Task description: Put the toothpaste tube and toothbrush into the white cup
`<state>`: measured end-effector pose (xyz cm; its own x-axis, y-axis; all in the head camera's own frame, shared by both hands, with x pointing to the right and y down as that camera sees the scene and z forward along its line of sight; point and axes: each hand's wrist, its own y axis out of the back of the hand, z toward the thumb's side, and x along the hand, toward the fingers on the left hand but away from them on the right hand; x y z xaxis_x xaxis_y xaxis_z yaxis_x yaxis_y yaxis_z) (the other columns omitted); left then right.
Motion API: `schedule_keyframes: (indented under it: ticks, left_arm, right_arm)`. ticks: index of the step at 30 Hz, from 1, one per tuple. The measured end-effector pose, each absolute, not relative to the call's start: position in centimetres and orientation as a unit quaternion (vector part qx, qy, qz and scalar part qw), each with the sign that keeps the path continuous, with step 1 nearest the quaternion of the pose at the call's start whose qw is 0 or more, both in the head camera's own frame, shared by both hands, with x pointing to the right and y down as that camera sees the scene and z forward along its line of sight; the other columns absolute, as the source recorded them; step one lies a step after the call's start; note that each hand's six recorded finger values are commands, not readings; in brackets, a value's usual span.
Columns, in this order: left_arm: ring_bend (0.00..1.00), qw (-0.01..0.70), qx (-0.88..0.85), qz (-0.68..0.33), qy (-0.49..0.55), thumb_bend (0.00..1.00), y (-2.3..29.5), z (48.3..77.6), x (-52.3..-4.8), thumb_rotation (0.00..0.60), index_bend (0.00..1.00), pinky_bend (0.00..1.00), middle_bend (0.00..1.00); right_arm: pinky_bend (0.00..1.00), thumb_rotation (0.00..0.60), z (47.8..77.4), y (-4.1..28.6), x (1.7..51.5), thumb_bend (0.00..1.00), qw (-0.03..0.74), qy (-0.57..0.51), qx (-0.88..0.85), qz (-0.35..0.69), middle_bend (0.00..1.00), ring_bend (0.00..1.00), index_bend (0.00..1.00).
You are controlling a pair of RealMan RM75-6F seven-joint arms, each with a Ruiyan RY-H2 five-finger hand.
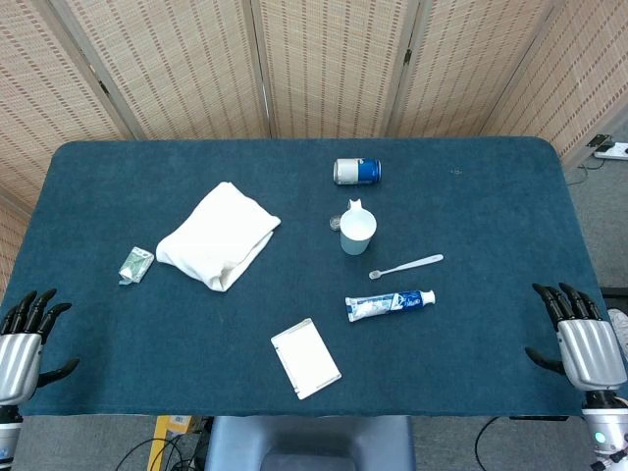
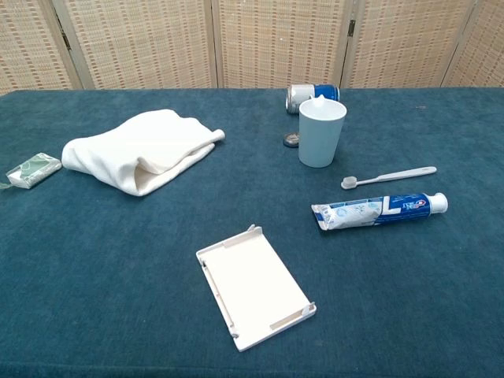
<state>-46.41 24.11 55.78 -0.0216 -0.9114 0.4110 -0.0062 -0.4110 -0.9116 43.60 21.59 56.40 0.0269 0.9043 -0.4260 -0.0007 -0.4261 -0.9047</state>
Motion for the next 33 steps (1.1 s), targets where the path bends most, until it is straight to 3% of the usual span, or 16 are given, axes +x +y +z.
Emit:
schedule_keyframes:
  ticks: [16, 25, 33]
  left_arm:
    - [0.03, 0.379, -0.582, -0.602, 0.395, 0.17, 24.2, 55.6, -46.5, 0.6, 0.25, 0.16, 0.11]
    - [0.03, 0.381, -0.584, -0.595, 0.399, 0.17, 24.2, 55.4, -46.2, 0.6, 0.25, 0.16, 0.11]
    - [0.03, 0.378, -0.574, -0.601, 0.407, 0.17, 24.7, 55.0, -46.7, 0.6, 0.26, 0.16, 0.11]
  right_arm:
    - [0.21, 0.6, 56.3, 21.3, 43.1, 0.01, 0.389, -0.372, -0.614, 0.578, 0.27, 0.17, 0.12]
    - [0.22, 0.6, 56.9, 18.8, 38.9, 0.03, 0.426, -0.32, -0.654, 0.537, 0.31, 0.18, 0.16]
    - [0.22, 0.6, 60.0, 16.6, 33.9, 0.03, 0.455, -0.248, -0.68, 0.518, 0.28, 0.18, 0.2]
